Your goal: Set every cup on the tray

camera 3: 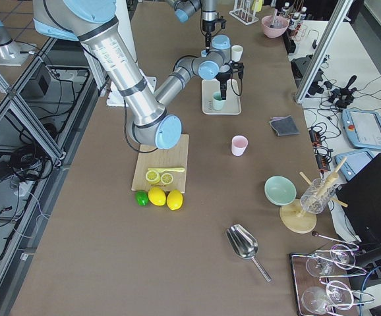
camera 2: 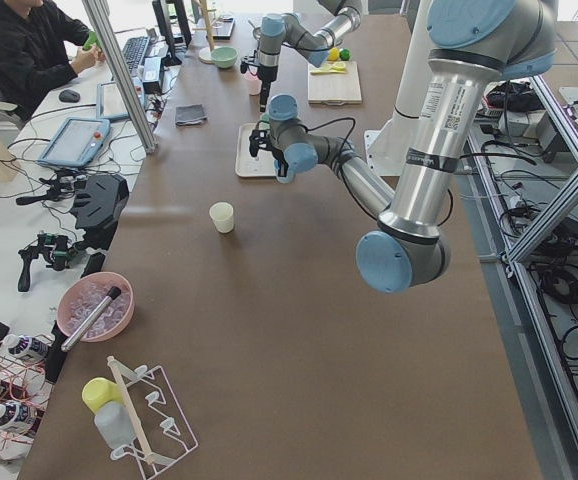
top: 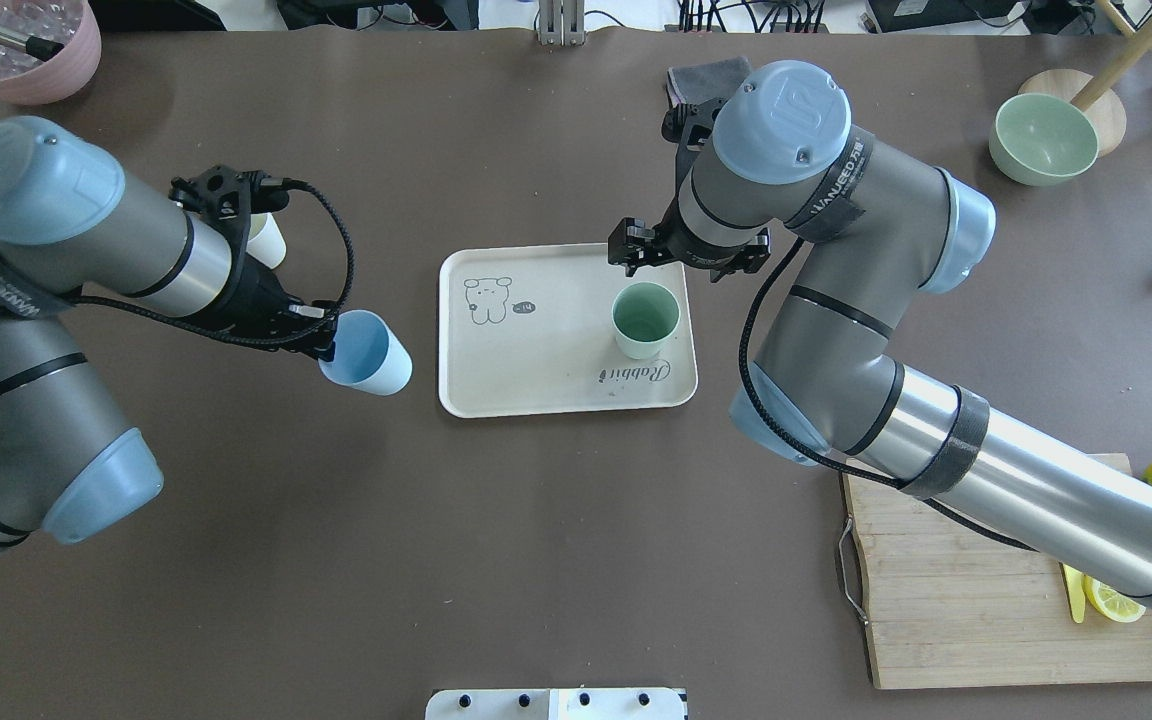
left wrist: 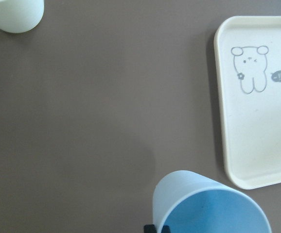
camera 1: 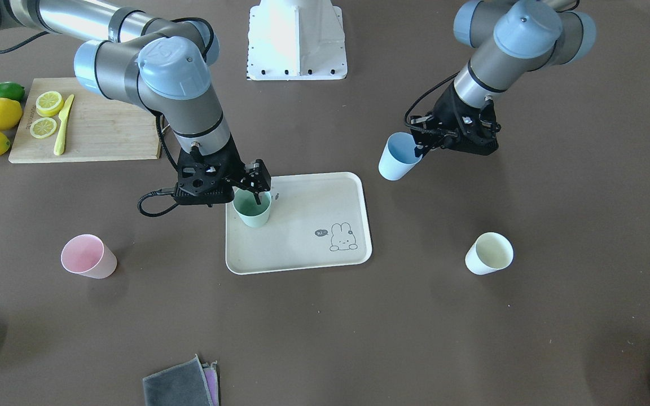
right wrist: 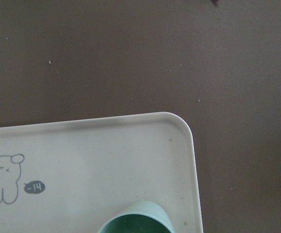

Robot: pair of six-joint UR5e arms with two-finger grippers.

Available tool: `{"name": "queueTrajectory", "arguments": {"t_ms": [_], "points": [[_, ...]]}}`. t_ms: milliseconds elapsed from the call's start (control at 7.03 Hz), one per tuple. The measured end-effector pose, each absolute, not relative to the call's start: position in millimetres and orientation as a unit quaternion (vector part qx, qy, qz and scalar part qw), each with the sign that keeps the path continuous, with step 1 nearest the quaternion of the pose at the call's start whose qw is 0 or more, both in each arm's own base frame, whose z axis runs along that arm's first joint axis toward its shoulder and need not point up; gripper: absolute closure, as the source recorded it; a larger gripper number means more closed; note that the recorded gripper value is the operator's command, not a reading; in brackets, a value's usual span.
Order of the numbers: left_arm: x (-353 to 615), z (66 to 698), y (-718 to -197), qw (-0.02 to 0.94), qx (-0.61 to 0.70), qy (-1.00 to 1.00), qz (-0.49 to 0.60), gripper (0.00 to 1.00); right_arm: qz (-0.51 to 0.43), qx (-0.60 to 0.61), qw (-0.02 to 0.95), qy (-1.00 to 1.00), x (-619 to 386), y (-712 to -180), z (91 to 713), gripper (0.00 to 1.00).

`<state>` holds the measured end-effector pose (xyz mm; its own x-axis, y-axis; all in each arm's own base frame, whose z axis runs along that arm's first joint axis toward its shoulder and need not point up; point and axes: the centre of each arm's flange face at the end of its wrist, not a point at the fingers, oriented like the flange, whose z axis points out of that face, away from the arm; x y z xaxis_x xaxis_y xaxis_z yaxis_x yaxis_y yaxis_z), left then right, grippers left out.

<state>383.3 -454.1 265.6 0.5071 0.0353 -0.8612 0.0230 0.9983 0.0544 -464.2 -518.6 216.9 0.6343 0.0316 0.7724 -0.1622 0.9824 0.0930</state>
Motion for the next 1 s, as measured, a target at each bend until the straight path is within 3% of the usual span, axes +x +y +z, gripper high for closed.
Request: {"name": "queueTrajectory", "arguments": {"t_ms": [427,995], "points": [[433,213,-497,0.873,0.016,0.488,-0.017,1.0,0.059,0.072,0.9,-0.425,-394,-568,231,0.0],[480,217,-504,0.881,0.022,0.473,-0.014,1.0,0.054,0.061,0.914,-0.397,-291,-644,296,0.0]]}}
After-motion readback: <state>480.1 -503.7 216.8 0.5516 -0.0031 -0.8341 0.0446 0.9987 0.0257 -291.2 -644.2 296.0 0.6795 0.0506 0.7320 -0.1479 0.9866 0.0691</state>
